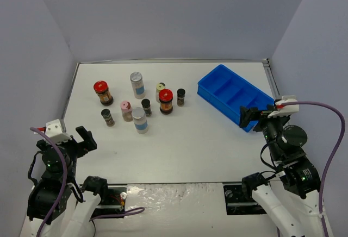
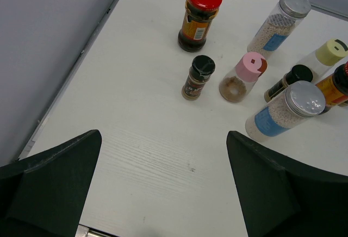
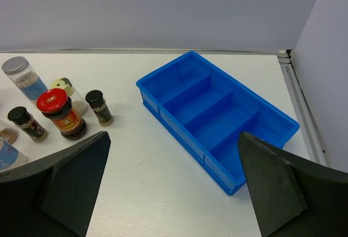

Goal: Organize the condiment bottles

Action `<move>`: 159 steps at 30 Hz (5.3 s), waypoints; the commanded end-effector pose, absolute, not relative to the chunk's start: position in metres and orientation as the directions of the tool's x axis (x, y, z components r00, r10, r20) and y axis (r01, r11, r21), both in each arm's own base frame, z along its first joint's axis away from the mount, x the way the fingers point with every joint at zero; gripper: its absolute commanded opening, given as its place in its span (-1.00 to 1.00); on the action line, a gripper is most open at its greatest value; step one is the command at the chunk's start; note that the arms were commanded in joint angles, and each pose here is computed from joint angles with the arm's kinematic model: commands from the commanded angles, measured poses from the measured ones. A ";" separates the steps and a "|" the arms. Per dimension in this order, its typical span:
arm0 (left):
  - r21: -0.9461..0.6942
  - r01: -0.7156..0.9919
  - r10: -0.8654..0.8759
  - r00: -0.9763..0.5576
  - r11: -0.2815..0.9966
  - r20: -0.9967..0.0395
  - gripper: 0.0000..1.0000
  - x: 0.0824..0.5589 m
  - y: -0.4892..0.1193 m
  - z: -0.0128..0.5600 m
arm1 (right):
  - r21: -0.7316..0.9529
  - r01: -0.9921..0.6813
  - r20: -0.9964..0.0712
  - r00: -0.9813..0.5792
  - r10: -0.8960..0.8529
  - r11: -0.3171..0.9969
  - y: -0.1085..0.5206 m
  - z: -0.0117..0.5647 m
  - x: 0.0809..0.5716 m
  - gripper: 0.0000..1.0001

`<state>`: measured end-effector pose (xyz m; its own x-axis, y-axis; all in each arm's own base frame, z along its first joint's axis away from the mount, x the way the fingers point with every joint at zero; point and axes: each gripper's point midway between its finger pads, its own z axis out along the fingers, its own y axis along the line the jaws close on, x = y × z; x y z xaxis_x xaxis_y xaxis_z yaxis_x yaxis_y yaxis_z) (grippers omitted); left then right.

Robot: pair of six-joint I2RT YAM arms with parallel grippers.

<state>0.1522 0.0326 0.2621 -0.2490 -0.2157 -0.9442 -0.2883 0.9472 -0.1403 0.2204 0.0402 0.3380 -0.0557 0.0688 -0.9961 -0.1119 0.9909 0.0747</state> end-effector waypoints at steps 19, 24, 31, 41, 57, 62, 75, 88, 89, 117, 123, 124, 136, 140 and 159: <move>-0.146 -0.239 -0.215 -0.300 0.960 -0.929 0.94 0.180 0.017 0.315 | 0.149 -0.311 -0.933 -0.359 0.029 0.939 0.128 0.326 0.302 1.00; -0.181 -0.184 -0.236 -0.343 0.966 -0.909 0.94 0.192 0.001 0.316 | 0.110 -0.386 -0.911 -0.409 -0.063 0.916 0.186 0.302 0.318 1.00; -0.199 -0.197 -0.264 -0.399 0.960 -0.878 0.94 0.194 -0.004 0.303 | 0.096 -0.567 -0.900 -0.401 -0.172 0.818 0.315 0.267 0.309 1.00; -0.148 -0.229 -0.241 -0.458 0.962 -0.856 0.94 0.177 0.005 0.292 | 0.092 -0.688 -0.898 -0.370 -0.239 0.720 0.437 0.229 0.318 1.00; -0.171 -0.215 -0.258 -0.492 0.962 -0.831 0.94 0.171 -0.002 0.282 | 0.085 -0.668 -0.865 -0.417 -0.278 0.739 0.490 0.160 0.326 0.87; -0.167 -0.218 -0.257 -0.497 0.962 -0.829 0.94 0.172 -0.002 0.280 | 0.068 -0.658 -0.860 -0.420 -0.290 0.750 0.486 0.148 0.327 0.49; -0.144 -0.217 -0.237 -0.503 0.966 -0.831 0.94 0.165 0.002 0.284 | 0.086 -0.668 -0.900 -0.370 -0.229 0.739 0.432 0.219 0.294 -0.94; -0.194 -0.174 -0.256 -0.497 0.965 -0.829 0.94 0.204 -0.016 0.285 | 0.104 -0.374 -0.961 -0.276 -0.003 0.922 0.259 0.350 0.345 -1.00; -0.181 -0.163 -0.240 -0.505 0.970 -0.829 0.94 0.211 -0.017 0.285 | 0.104 -0.334 -0.962 -0.272 0.010 0.937 0.243 0.355 0.361 -1.00; -0.132 -0.017 -0.123 -0.504 0.991 -0.855 0.94 0.242 -0.042 0.277 | 0.062 0.051 -0.967 -0.243 0.073 0.997 0.061 0.276 0.589 -1.00; -0.147 -0.039 -0.146 -0.510 0.988 -0.848 0.94 0.249 -0.043 0.270 | 0.065 0.054 -0.966 -0.248 0.077 0.996 0.050 0.260 0.605 -1.00; -0.153 -0.038 -0.150 -0.514 0.988 -0.845 0.94 0.250 -0.045 0.268 | 0.066 0.056 -0.964 -0.253 0.079 0.996 0.047 0.256 0.608 -1.00; -0.189 -0.044 -0.184 -0.512 0.981 -0.839 0.94 0.265 -0.052 0.266 | 0.060 0.036 -0.954 -0.292 0.068 0.998 0.043 0.219 0.625 -1.00; -0.189 -0.035 -0.181 -0.508 0.981 -0.843 0.94 0.270 -0.054 0.264 | 0.052 0.049 -0.950 -0.305 0.065 0.997 0.040 0.204 0.630 -0.96; -0.249 0.016 -0.214 -0.456 0.968 -0.864 0.94 0.335 -0.081 0.278 | 0.038 0.087 -0.966 -0.250 0.058 0.996 0.031 0.264 0.600 1.00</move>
<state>0.2936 -0.0654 0.2265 -0.5995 -0.1613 -0.7839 -0.0304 0.9834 -0.1791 0.6083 0.0410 0.1356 -0.4743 0.0406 -0.8794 0.0556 0.9983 0.0161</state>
